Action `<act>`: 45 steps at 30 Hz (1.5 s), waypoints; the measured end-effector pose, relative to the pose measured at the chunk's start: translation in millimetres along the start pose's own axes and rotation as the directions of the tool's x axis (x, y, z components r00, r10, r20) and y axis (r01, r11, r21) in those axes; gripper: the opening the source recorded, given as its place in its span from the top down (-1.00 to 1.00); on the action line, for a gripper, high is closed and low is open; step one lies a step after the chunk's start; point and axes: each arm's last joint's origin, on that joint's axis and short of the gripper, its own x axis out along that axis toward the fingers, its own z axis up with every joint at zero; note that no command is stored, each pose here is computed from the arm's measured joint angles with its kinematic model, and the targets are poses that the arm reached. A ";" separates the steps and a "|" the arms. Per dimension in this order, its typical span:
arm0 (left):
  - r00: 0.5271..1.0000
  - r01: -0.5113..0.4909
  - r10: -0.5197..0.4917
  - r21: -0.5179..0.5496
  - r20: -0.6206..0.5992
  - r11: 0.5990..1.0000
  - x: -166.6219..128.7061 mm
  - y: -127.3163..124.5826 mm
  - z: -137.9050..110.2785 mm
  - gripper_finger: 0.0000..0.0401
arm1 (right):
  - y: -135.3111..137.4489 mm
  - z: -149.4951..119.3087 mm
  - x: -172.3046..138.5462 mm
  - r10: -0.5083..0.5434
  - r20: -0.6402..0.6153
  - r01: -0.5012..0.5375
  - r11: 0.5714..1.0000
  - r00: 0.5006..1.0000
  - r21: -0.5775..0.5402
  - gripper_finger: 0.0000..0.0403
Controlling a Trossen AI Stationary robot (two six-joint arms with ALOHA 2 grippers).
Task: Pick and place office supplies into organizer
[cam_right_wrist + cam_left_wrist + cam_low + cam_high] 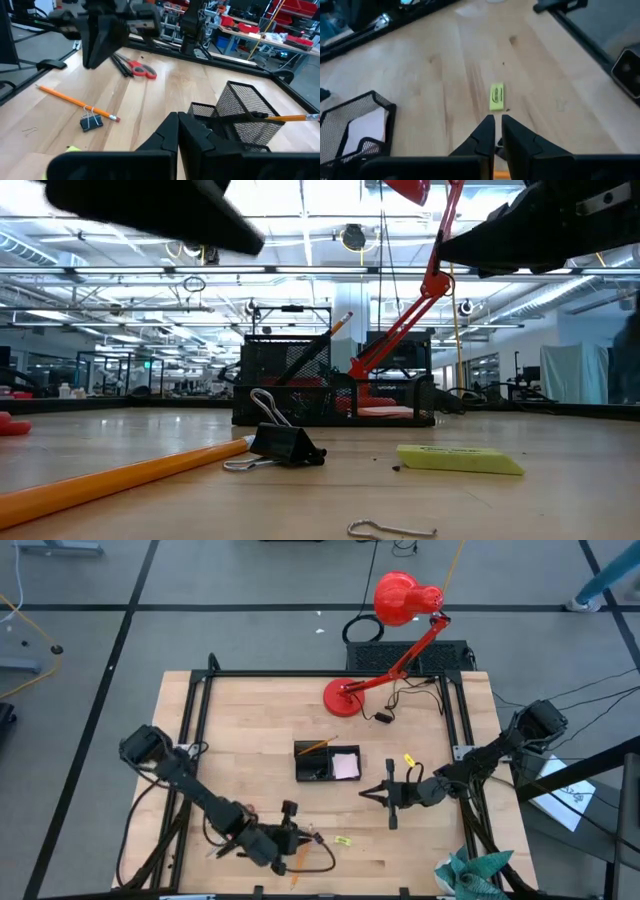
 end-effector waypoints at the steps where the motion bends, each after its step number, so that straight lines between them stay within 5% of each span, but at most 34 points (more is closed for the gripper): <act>1: 1.000 -0.011 0.012 0.021 -0.016 1.000 1.0 -3.1 -2.3 0.76 | 0.4 0.1 0.0 0.014 0.001 -0.014 1.000 1.000 0.004 1.00; 12: 0.996 -0.059 0.068 0.140 -0.065 0.988 26.1 -18.6 -10.0 0.28 | -7.6 6.4 -30.0 0.119 0.103 -0.123 0.992 0.988 0.038 1.00; 24: 0.987 0.096 -0.077 0.132 -0.143 0.987 32.3 -9.0 -7.0 0.22 | -46.9 -21.3 -65.9 0.331 0.267 -0.356 0.933 0.905 0.050 1.00; 31: 0.981 0.133 -0.113 0.125 -0.161 0.983 34.5 -5.2 -8.3 0.22 | -56.6 -20.4 -75.8 0.259 0.357 -0.316 0.943 0.897 0.109 1.00; 45: 0.969 0.170 -0.138 0.148 -0.204 0.974 41.1 8.6 -11.6 0.22 | -56.2 -22.1 -75.3 0.259 0.341 -0.317 0.940 0.904 0.124 1.00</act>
